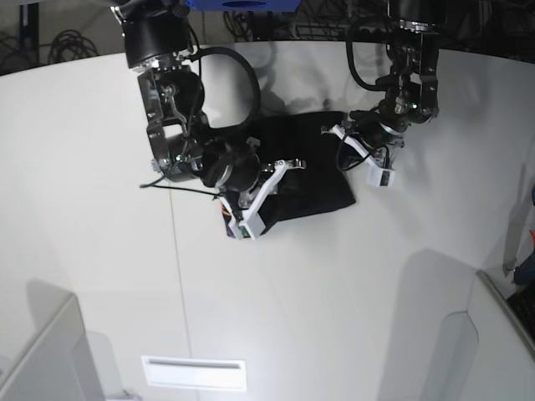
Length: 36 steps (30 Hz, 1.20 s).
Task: Fold the T-shirt properly
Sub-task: 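Grasp the folded bundle ends with both grippers, then fold the bundle end over with the right gripper toward the left gripper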
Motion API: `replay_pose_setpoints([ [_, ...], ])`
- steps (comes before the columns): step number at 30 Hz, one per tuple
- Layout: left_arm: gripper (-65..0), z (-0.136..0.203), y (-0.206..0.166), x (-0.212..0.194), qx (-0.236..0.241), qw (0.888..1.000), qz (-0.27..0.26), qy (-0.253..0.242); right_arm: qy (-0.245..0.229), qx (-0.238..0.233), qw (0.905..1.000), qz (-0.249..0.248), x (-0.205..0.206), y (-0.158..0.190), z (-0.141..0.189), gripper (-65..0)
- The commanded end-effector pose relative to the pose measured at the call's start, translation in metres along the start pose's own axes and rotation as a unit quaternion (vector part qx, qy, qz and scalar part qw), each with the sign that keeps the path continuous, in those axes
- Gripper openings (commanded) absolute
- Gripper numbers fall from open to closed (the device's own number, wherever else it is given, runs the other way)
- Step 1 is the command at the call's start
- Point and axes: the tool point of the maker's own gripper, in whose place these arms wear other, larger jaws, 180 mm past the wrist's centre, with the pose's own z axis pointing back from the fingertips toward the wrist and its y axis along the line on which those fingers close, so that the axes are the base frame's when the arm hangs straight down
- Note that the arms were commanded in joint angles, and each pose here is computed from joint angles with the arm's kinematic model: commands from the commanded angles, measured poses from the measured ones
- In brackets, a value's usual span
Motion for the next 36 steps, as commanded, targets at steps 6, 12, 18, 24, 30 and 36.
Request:
replay_pose_setpoints([
  [6, -65.0, 0.01, 0.025, -0.004, 0.033, 0.999, 0.0, 0.018, -0.009, 0.01, 0.9999, -0.004, 0.011, 0.012, -0.014, -65.0],
  [12, -65.0, 0.022, 0.03, 0.0, 0.043, 0.999, -0.007, 0.008, -0.001, 0.005, 0.9999, -0.012, 0.007, 0.008, -0.022, -65.0],
  [18, -65.0, 0.025, 0.032, -0.005, 0.046, 0.999, -0.004, 0.011, -0.01, 0.006, 0.9999, -0.01, 0.014, 0.009, -0.022, -65.0],
  [24, -65.0, 0.044, 0.033, -0.015, 0.052, 0.998, -0.02, 0.017, 0.005, 0.004, 0.9998, -0.021, 0.006, 0.005, -0.029, -65.0],
  [30, -65.0, 0.111, 0.053, -0.013, 0.11, 0.993, -0.026, -0.02, 0.004, 0.013, 0.9995, -0.027, 0.005, 0.013, -0.031, -56.1],
  [36, -65.0, 0.157, 0.099, -0.017, 0.188, 0.982, -0.011, -0.027, 0.004, 0.018, 0.9994, -0.028, 0.005, 0.017, -0.032, -33.0],
])
